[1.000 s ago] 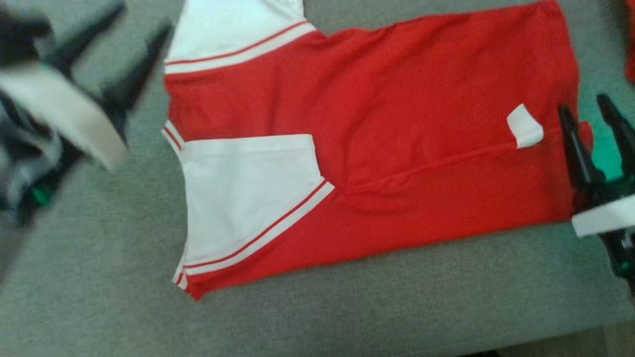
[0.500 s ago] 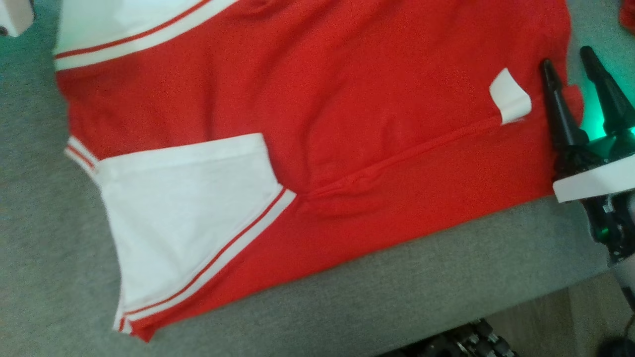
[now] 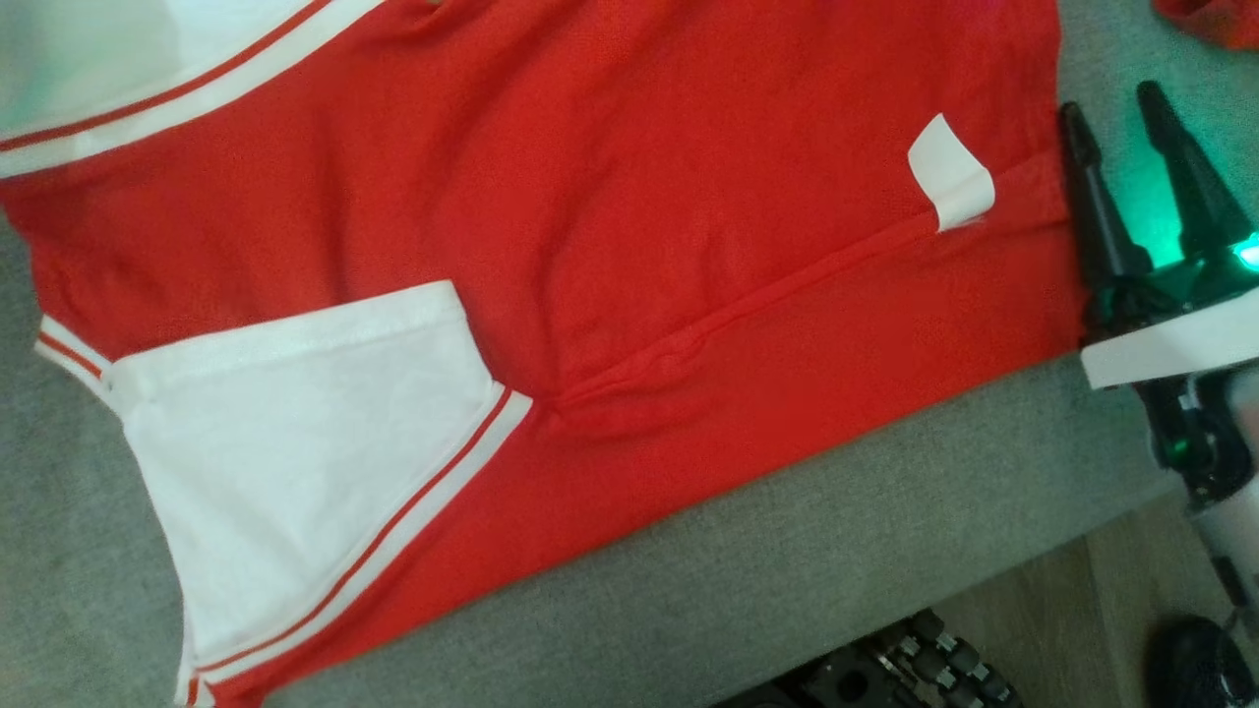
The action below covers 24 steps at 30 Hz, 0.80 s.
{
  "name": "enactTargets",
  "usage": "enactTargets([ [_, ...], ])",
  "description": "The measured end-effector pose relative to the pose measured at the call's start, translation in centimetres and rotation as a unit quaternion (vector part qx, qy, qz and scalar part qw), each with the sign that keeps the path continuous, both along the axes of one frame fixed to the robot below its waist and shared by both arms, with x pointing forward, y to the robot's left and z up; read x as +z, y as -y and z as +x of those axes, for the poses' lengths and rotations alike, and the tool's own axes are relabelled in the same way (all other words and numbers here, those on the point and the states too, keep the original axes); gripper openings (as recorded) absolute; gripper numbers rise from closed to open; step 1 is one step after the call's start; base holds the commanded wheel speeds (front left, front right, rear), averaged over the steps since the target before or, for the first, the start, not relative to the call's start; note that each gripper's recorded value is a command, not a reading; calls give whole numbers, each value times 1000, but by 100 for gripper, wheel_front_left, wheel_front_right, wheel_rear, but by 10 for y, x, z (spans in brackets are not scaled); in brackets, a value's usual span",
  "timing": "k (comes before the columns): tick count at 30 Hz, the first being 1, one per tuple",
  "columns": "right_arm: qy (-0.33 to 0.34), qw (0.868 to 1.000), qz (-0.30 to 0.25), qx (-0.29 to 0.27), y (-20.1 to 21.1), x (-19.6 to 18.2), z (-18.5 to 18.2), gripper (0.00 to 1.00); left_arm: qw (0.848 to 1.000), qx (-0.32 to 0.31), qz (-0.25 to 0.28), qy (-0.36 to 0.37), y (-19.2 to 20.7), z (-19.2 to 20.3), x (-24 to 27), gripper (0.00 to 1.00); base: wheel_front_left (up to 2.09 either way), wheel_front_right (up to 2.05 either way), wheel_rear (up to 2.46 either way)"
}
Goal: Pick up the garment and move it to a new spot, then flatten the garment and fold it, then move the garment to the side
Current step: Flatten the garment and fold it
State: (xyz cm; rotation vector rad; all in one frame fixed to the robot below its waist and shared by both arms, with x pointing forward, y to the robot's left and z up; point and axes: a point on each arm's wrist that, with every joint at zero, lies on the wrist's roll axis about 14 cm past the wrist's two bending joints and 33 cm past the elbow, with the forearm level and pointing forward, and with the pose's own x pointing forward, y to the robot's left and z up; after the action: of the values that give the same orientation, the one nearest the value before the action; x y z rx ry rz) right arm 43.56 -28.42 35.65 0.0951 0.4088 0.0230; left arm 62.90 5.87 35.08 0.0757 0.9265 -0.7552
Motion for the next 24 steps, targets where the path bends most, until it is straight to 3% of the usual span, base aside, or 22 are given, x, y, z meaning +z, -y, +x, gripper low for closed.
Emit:
enactTargets([
  [4,11,1000,-5,-8,7,7,3,100,1000,-7,0,-18,0,-7,4,64,0,0,0],
  [7,21,1000,-8,-8,9,12,7,100,1000,-15,-1,-27,0,-15,6,21,0,0,0],
  [8,23,1000,-9,-5,8,13,8,100,999,-18,-2,-31,0,-18,6,0,0,0,0],
  [16,38,999,4,27,-9,22,31,100,1000,-16,-26,-5,3,-20,14,0,0,0,0],
  [24,-40,994,-13,98,-27,33,80,100,999,-23,-25,16,3,-24,26,0,0,0,0],
])
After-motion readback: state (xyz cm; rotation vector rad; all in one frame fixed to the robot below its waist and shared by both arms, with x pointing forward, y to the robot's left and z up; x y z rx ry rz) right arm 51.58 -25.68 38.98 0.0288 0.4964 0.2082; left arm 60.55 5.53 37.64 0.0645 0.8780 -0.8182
